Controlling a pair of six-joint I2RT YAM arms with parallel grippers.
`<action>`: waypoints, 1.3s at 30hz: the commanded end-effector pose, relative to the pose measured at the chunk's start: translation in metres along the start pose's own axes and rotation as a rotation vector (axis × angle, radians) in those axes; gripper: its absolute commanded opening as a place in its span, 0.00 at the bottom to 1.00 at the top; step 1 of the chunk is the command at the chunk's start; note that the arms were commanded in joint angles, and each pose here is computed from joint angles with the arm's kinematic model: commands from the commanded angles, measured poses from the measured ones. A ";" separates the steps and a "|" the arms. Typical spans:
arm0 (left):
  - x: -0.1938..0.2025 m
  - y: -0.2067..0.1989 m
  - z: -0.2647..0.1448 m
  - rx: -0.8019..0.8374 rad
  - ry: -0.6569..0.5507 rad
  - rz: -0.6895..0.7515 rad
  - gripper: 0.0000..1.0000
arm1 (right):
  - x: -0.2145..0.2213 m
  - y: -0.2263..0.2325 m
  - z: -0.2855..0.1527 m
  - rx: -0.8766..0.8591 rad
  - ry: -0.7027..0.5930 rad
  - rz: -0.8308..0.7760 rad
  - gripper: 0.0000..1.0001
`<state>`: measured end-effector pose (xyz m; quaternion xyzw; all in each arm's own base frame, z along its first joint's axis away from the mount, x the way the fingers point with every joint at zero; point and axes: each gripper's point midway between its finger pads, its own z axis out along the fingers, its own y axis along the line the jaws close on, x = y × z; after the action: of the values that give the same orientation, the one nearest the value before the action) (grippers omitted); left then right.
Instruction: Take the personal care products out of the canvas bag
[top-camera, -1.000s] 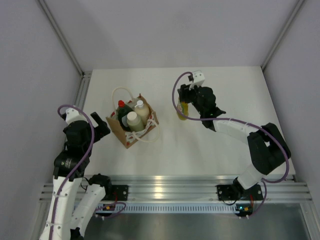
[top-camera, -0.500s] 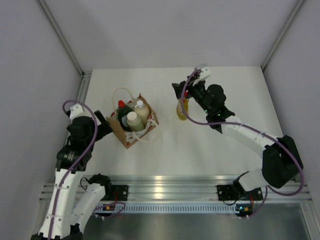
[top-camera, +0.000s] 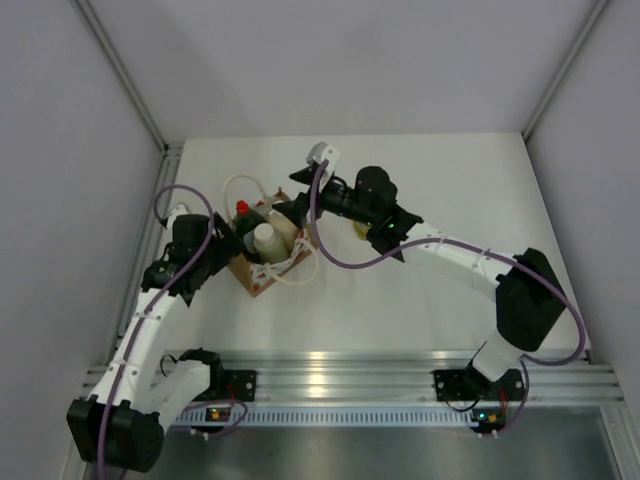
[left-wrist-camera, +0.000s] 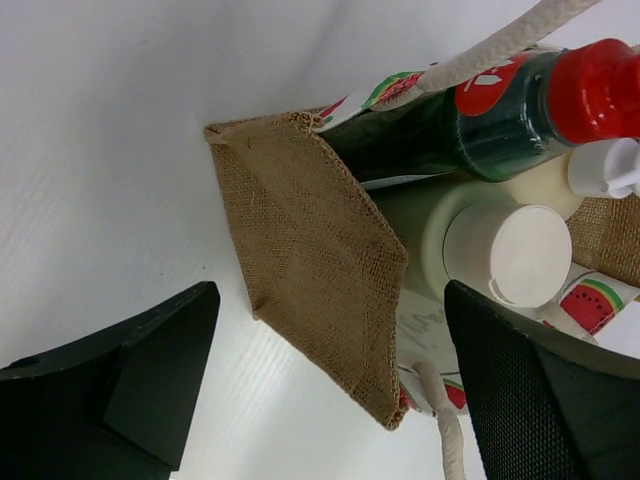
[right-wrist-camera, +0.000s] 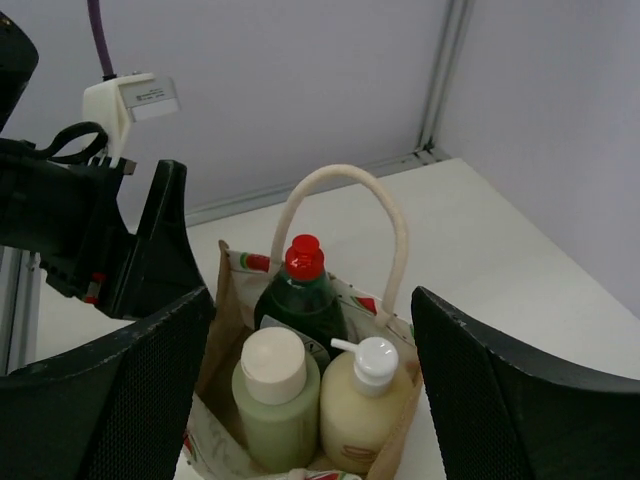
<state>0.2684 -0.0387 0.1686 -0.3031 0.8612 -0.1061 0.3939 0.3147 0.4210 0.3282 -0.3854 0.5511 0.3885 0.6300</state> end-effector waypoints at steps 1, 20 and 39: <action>-0.009 -0.024 0.013 0.093 -0.042 -0.111 0.98 | 0.001 0.014 0.023 -0.114 0.017 -0.016 0.78; 0.018 0.021 0.034 -0.044 -0.061 -0.145 0.85 | 0.083 0.022 0.113 -0.246 0.144 0.046 0.76; 0.026 0.024 0.035 -0.042 -0.039 -0.154 0.84 | 0.091 0.031 0.141 -0.256 0.061 0.023 0.66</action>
<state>0.2691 -0.0370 0.1187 -0.3715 0.8377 -0.1152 0.3834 0.3549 0.5517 0.2090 -0.4698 0.5736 0.4334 0.5123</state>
